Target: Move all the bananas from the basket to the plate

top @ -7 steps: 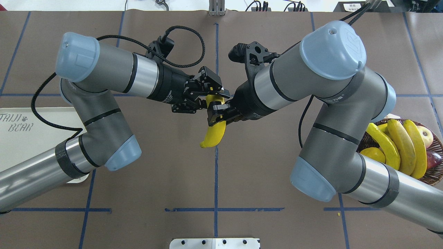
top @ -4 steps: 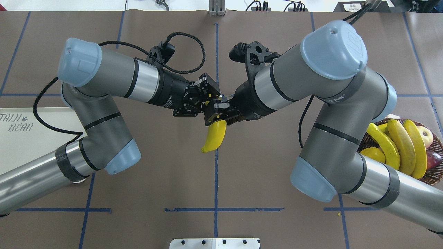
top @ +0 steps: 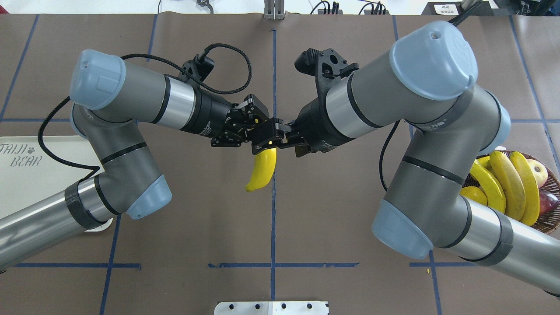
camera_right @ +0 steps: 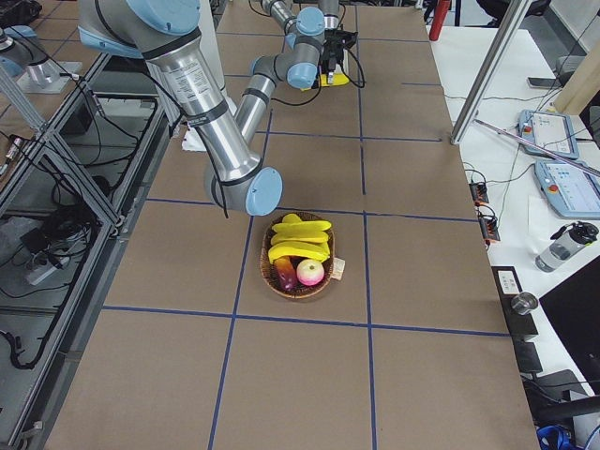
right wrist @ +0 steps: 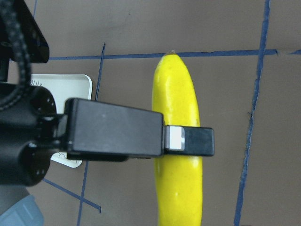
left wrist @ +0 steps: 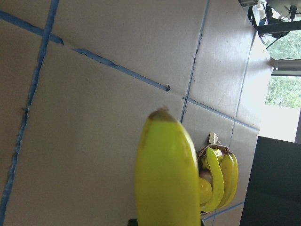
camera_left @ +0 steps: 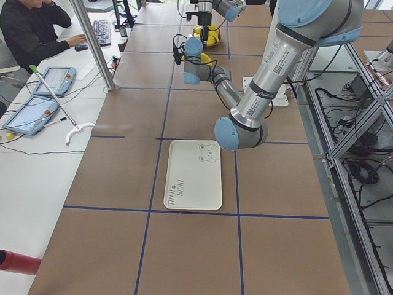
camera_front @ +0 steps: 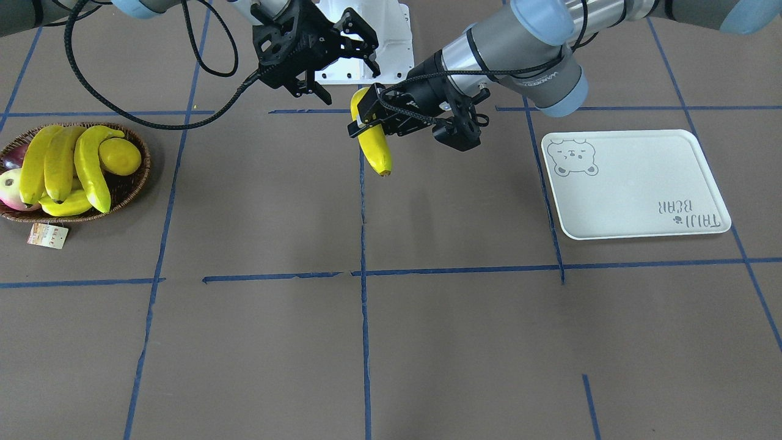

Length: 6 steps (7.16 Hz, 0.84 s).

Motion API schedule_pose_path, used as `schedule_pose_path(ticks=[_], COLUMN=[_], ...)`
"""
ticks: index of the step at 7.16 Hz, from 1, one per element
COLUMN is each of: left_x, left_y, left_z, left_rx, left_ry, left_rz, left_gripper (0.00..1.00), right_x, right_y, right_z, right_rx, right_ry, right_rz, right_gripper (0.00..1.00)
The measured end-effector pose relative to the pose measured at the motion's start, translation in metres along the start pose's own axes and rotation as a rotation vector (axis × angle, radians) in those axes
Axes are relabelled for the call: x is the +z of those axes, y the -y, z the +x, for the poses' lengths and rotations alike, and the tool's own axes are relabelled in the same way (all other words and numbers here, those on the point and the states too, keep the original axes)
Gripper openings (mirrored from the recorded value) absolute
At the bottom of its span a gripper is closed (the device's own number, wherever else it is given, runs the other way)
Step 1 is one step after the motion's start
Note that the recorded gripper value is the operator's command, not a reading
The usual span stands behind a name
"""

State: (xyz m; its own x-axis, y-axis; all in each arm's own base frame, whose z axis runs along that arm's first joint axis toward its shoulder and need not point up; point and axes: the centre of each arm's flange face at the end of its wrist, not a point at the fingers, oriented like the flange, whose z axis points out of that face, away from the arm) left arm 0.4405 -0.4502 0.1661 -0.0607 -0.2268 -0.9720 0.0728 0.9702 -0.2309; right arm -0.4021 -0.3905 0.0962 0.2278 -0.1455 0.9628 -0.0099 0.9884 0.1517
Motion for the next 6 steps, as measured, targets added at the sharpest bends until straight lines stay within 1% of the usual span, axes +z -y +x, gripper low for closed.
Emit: schedule_pose_path(ticks=[1,3,4,5,6], left_x=[-0.005,-0.032,-0.050,-0.081,-0.122], left_y=[0.014,0.053,0.070,0.096,0.120], left_z=[-0.023,-0.062,-0.090,-0.131,-0.180], left_rx=[-0.001,-0.011,0.009,0.044,0.088], left_ry=[0.055,0.207,0.285,0.374,0.465], left_rz=[0.024,0.083,0.109,0.145,0.175], left_gripper=[0.00,0.00,0.00,0.00,0.02], right_x=[-0.009,-0.033,-0.046,-0.056,-0.061], right_y=[0.002,0.003,-0.001,-0.002,-0.002], right_z=[0.008,0.040,0.060,0.080,0.097], right_rx=[0.007,0.034,0.049,0.069,0.089], right_ry=[-0.006,-0.035,-0.053,-0.076,-0.100], right_rz=[0.013,0.044,0.056,0.066,0.074], right_gripper=[0.99,0.99,0.99,0.99,0.99])
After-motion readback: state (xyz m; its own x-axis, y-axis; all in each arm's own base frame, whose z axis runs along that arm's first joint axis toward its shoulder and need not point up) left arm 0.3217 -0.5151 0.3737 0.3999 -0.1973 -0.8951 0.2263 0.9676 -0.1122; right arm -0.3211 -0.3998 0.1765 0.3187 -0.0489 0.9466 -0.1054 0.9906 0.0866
